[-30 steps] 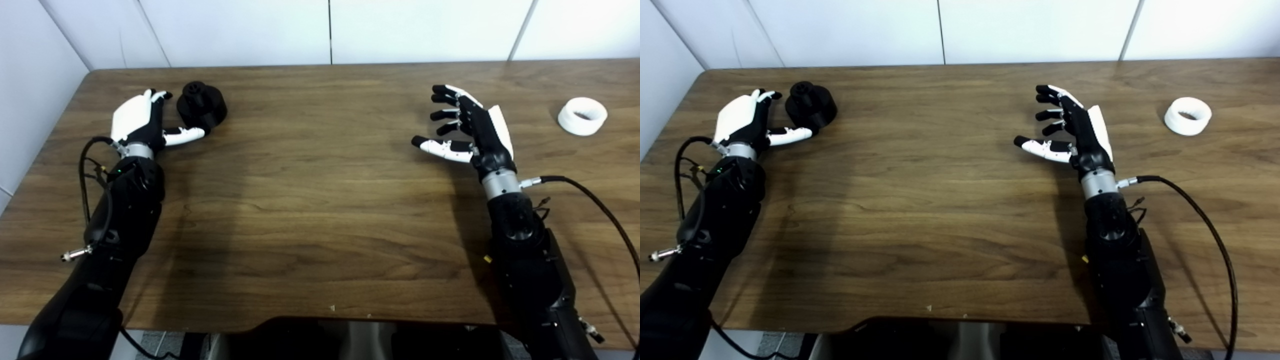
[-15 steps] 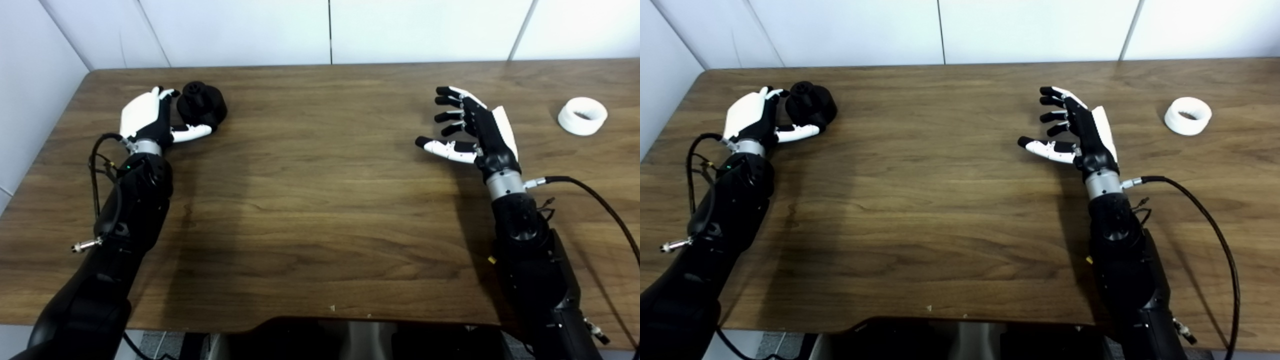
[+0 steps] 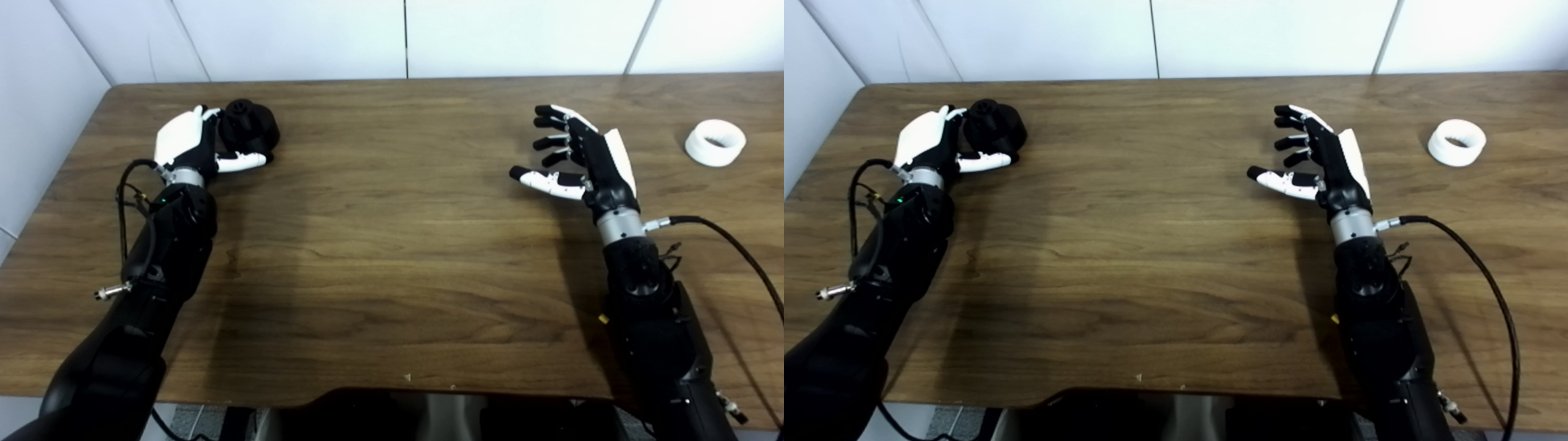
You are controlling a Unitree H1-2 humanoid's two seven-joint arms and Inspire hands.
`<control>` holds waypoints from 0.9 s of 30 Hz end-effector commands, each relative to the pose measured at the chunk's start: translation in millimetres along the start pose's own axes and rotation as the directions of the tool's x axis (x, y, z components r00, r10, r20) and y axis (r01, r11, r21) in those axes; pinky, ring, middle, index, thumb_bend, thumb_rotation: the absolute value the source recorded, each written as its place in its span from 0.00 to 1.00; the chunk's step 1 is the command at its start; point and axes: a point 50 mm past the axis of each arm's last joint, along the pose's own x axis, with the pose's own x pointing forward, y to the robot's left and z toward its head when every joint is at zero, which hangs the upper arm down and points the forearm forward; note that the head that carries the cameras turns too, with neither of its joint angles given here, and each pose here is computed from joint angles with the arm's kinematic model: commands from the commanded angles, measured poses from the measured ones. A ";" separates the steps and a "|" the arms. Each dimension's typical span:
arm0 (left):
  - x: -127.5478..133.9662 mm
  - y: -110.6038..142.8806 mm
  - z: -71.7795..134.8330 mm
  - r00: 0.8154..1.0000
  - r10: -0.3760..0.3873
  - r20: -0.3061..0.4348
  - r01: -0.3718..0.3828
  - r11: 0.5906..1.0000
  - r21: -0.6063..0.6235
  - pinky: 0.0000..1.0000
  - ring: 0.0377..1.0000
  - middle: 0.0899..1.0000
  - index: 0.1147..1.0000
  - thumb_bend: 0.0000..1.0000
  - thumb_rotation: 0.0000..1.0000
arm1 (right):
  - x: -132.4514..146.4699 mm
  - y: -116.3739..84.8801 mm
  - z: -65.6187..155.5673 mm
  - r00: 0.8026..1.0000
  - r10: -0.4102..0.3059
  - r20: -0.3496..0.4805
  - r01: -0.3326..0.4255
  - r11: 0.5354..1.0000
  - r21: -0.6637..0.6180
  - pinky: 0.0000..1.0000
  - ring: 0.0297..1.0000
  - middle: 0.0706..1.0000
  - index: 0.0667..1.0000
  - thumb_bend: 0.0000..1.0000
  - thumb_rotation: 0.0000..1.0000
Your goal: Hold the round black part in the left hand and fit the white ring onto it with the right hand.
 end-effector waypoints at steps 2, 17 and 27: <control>15.0 30.1 15.8 0.992 0.120 0.030 -0.120 0.993 -0.003 1.00 1.00 1.00 0.83 1.00 0.52 | 10.7 -7.6 21.3 0.996 -0.027 0.082 0.026 1.000 0.010 0.52 0.65 0.76 0.78 0.71 0.11; 10.4 22.9 14.3 0.968 0.252 -0.009 -0.252 0.967 -0.044 1.00 1.00 1.00 0.68 0.96 0.41 | 6.4 -8.5 19.1 0.997 -0.022 0.073 0.020 1.000 0.017 0.50 0.65 0.77 0.77 0.70 0.10; 9.4 16.2 11.5 0.969 0.248 -0.008 -0.248 0.965 -0.087 1.00 1.00 1.00 0.62 0.93 0.32 | 5.6 -9.0 18.6 0.997 -0.021 0.073 0.019 0.999 0.031 0.52 0.66 0.79 0.77 0.70 0.07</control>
